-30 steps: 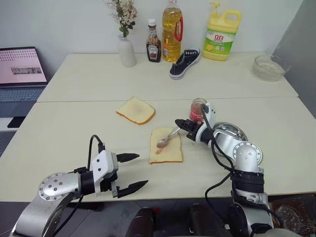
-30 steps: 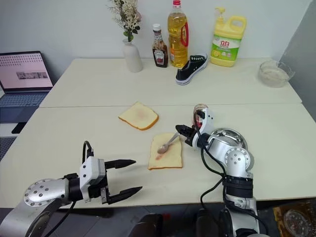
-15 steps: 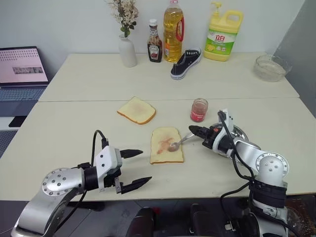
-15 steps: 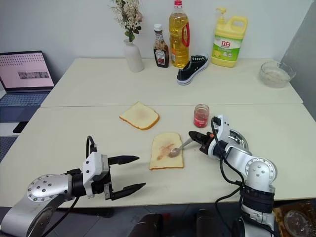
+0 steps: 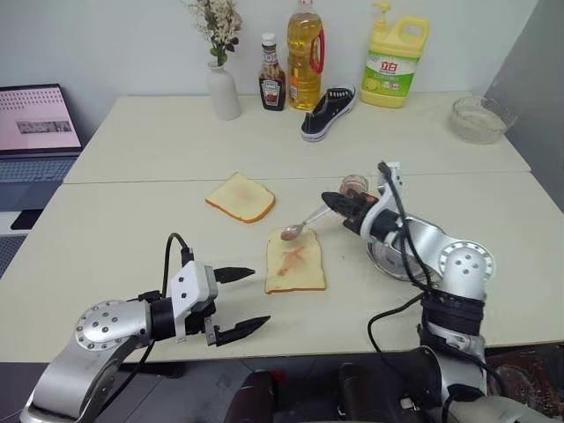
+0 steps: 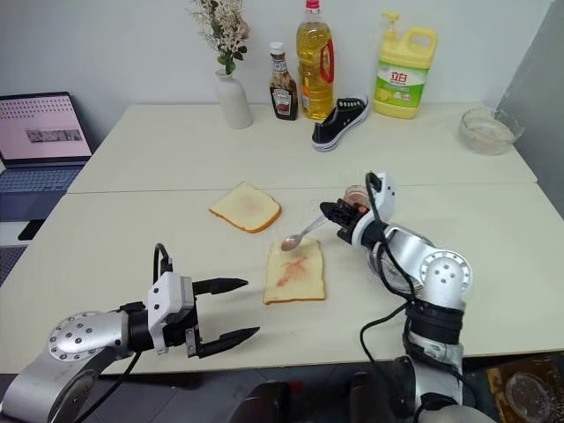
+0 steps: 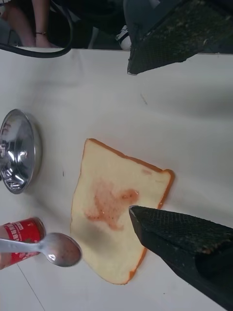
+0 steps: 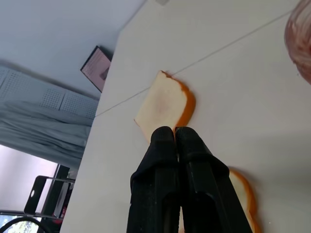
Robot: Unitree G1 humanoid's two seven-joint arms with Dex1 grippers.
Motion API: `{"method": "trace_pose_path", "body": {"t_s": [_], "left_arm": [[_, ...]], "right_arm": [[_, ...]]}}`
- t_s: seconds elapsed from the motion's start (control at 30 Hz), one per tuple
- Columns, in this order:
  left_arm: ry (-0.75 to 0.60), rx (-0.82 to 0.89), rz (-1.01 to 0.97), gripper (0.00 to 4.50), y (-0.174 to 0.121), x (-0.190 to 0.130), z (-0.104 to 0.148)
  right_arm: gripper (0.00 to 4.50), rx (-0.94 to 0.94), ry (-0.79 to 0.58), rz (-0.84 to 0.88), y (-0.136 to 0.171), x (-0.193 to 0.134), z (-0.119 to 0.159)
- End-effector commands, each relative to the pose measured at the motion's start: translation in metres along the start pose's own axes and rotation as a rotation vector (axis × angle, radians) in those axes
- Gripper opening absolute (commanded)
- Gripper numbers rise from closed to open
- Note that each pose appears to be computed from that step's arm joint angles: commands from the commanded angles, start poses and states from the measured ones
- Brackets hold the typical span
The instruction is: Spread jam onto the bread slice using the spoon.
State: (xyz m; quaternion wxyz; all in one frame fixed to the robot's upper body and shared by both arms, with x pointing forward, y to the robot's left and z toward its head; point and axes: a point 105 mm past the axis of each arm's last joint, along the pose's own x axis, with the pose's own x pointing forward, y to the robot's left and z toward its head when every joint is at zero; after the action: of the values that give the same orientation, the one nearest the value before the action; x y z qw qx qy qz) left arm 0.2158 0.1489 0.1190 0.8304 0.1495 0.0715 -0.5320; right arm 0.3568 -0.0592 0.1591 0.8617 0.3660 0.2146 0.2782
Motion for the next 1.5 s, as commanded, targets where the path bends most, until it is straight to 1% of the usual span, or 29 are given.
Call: {"method": "trace_pose_path", "body": {"t_s": [0.03,0.17,0.4,0.53,0.73,0.9,1.0,1.07,1.13,1.2,1.27,1.37,1.5], "left_arm": [[-0.011,0.024,0.002,4.5,0.0,-0.004,0.002],[-0.015,0.022,0.002,4.5,-0.003,-0.004,0.0],[-0.021,0.019,-0.004,4.5,-0.005,-0.001,0.0],[-0.031,0.026,-0.011,4.5,-0.003,0.003,0.007],[-0.033,0.032,-0.02,4.5,0.001,0.006,0.012],[-0.031,0.033,-0.023,4.5,0.003,0.005,0.011],[-0.029,0.033,-0.024,4.5,0.004,0.005,0.009],[-0.025,0.037,-0.032,4.5,0.005,0.004,0.007],[-0.02,0.051,-0.034,4.5,0.016,0.003,0.008],[-0.034,0.078,-0.032,4.5,0.034,0.005,0.019],[-0.048,0.091,-0.05,4.5,0.045,0.011,0.031],[-0.073,0.109,-0.107,4.5,0.053,0.025,0.052],[-0.08,0.169,-0.216,4.5,0.052,0.052,0.076]], "right_arm": [[0.03,-0.022,-0.021,0.006,0.0,0.009,0.003],[0.03,-0.04,-0.009,-0.055,-0.021,0.005,-0.001],[0.03,-0.062,0.015,-0.075,-0.034,-0.021,-0.005],[0.03,-0.068,0.015,-0.091,-0.038,-0.037,-0.005],[0.03,-0.083,0.028,-0.074,-0.032,-0.05,-0.005],[0.03,-0.102,0.042,-0.051,-0.027,-0.062,-0.004],[0.03,-0.098,0.026,-0.012,-0.018,-0.065,0.002],[0.03,-0.086,-0.01,0.059,-0.004,-0.066,0.014],[0.03,-0.073,-0.081,0.106,0.009,-0.072,0.034],[0.03,-0.092,-0.144,0.104,0.013,-0.085,0.05],[0.03,-0.112,-0.18,0.087,0.014,-0.096,0.058],[0.03,-0.157,-0.209,0.055,0.01,-0.116,0.064],[0.03,-0.212,-0.268,-0.043,-0.005,-0.147,0.079]]}}
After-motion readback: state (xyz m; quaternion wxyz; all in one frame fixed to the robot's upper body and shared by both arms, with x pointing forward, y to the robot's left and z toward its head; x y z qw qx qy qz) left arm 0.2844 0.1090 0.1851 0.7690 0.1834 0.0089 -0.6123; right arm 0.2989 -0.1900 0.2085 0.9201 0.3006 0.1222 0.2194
